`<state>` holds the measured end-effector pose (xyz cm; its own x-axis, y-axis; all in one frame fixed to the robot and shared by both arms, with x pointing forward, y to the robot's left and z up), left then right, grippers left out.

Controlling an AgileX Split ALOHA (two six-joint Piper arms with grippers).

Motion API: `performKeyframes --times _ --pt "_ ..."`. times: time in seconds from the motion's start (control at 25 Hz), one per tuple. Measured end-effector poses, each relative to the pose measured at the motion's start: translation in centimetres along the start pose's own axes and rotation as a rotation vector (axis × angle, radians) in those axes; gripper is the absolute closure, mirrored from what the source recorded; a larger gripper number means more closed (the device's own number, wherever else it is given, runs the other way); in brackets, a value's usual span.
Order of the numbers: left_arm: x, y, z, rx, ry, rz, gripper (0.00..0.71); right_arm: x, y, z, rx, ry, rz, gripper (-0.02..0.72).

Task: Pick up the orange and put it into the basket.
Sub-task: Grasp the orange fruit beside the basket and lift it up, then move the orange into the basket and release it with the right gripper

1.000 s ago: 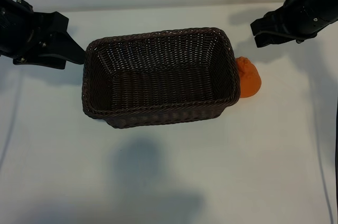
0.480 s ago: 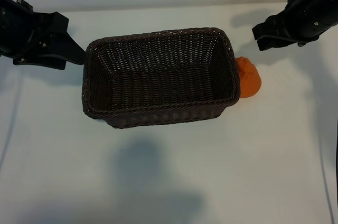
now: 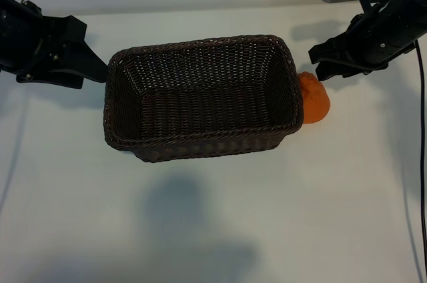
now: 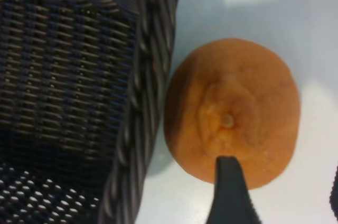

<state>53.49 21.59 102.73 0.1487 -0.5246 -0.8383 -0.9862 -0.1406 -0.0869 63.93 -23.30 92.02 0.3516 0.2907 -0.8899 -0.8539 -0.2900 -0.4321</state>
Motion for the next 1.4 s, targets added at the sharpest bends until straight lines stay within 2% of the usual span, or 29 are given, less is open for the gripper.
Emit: performKeyframes --times 0.32,0.92,1.0,1.16,1.2,1.4 --pt "0.0 -0.1 0.0 0.0 0.0 -0.004 0.221 1.6 0.0 0.6 0.024 -0.068 -0.006 0.256" --pt "0.0 -0.1 0.0 0.0 0.0 -0.01 0.221 4.0 0.8 0.8 0.036 -0.096 0.036 0.264" --pt "0.0 -0.2 0.0 0.0 0.0 -0.011 0.221 4.1 0.8 1.0 0.03 -0.099 0.038 0.318" --pt "0.0 -0.2 0.0 -0.003 0.001 -0.011 0.221 4.1 0.7 1.0 0.028 -0.097 0.036 0.586" --pt "0.0 -0.2 0.0 -0.003 0.001 -0.011 0.221 4.1 0.7 1.0 0.028 -0.095 0.035 0.627" --pt "0.0 -0.2 0.0 -0.003 0.001 -0.011 0.221 4.1 0.7 0.9 0.027 -0.093 0.033 0.656"
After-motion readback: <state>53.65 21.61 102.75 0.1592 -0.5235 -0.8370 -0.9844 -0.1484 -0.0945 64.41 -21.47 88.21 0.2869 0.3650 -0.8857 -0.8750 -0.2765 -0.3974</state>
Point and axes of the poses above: a point on each arm's last joint axis where the gripper is mounted, x pointing out along that axis toward the gripper, z along the wrist's bending axis when the last joint is at zero, y = z × x, the point moved 6 cm from there along x, pointing out along that axis toward the gripper, and after that the axes turned 15 degrees about -x, right-handed, at the moved point
